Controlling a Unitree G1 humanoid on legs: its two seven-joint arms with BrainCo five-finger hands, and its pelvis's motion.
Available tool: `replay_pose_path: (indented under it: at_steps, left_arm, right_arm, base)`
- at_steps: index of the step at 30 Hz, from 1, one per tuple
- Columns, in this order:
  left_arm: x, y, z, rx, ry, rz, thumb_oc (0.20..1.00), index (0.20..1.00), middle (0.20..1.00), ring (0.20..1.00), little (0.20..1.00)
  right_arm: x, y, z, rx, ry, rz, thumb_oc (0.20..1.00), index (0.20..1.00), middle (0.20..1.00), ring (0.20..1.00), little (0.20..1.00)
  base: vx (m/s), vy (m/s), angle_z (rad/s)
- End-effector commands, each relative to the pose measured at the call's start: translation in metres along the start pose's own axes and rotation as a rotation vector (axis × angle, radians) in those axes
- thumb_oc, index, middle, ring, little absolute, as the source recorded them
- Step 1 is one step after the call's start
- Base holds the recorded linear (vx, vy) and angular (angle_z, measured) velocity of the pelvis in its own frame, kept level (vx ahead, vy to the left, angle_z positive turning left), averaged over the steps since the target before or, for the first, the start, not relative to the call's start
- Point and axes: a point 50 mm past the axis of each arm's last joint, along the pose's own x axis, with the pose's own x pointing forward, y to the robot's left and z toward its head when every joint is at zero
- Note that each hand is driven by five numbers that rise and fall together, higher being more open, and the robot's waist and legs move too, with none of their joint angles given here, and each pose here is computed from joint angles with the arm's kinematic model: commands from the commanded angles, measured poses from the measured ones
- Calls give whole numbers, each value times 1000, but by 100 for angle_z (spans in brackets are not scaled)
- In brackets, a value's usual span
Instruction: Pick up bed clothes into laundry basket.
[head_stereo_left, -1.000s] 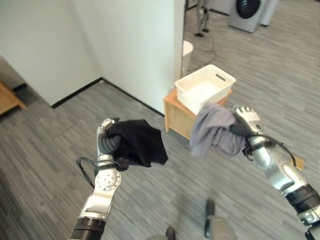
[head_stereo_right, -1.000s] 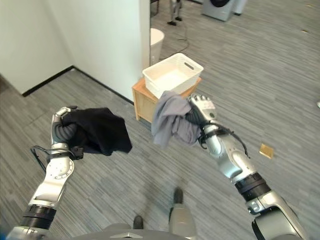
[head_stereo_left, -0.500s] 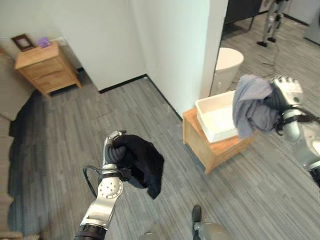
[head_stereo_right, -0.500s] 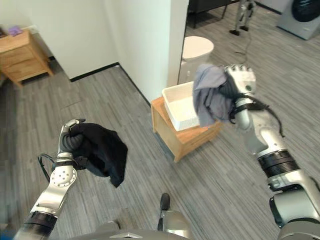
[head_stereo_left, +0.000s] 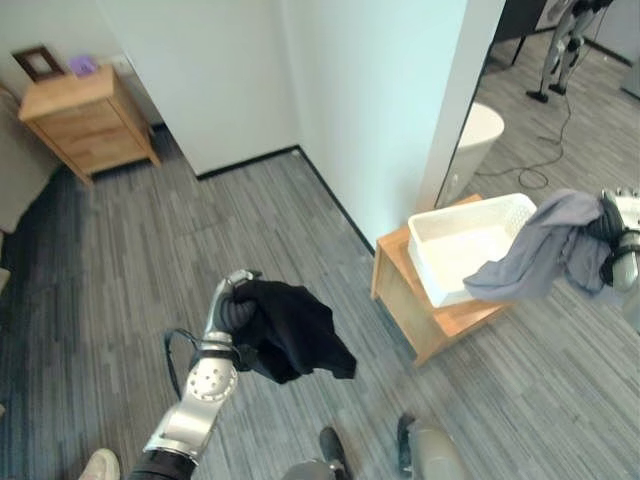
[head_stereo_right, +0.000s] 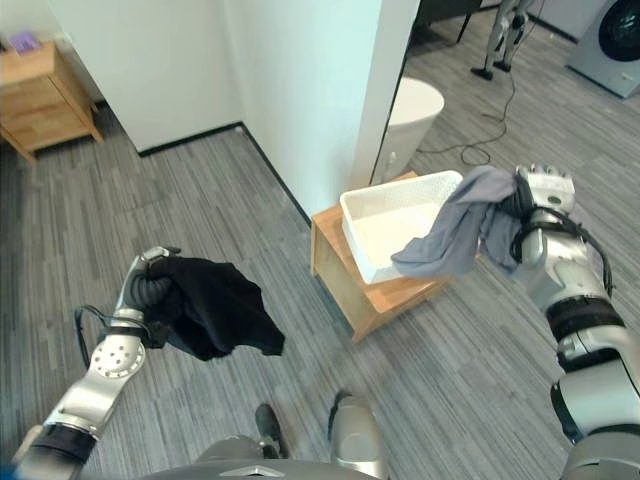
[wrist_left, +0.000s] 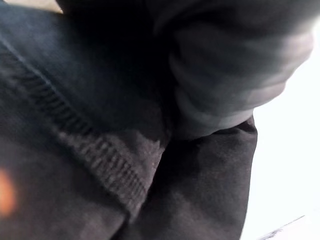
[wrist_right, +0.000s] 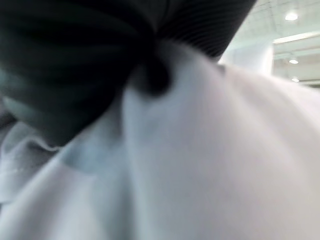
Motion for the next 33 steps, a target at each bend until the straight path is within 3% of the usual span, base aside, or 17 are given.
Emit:
replay_pose_path:
  at_steps: [1, 8, 24, 25, 33]
  left_arm:
    - [10, 26, 32, -35, -181, 79, 200, 200, 200, 200, 200]
    - [8, 28, 20, -30, -129, 116, 200, 200, 200, 200, 200]
    - [18, 29, 17, -85, -103, 167, 200, 200, 200, 200, 200]
    - [19, 28, 19, -96, -110, 170, 200, 200, 200, 200, 200]
    - [26, 28, 32, -133, -159, 198, 200, 200, 200, 200, 200]
  right_arm:
    - [28, -54, 11, 5, -6, -174, 200, 200, 200, 200, 200]
    - [35, -78, 14, 1, -29, -212, 200, 200, 200, 200, 200]
    - [21, -13, 31, 74, -22, -22, 200, 200, 200, 200, 200]
    - [22, -12, 30, 83, -10, -22, 1000, 1000, 1000, 1000, 1000]
    - [17, -9, 50, 236, -60, -50, 1000, 1000, 1000, 1000, 1000]
  base:
    - [127, -92, 21]
    - [62, -155, 46]
    - [-45, -55, 0]
    - [-75, 10, -12]
    - [-6, 2, -1]
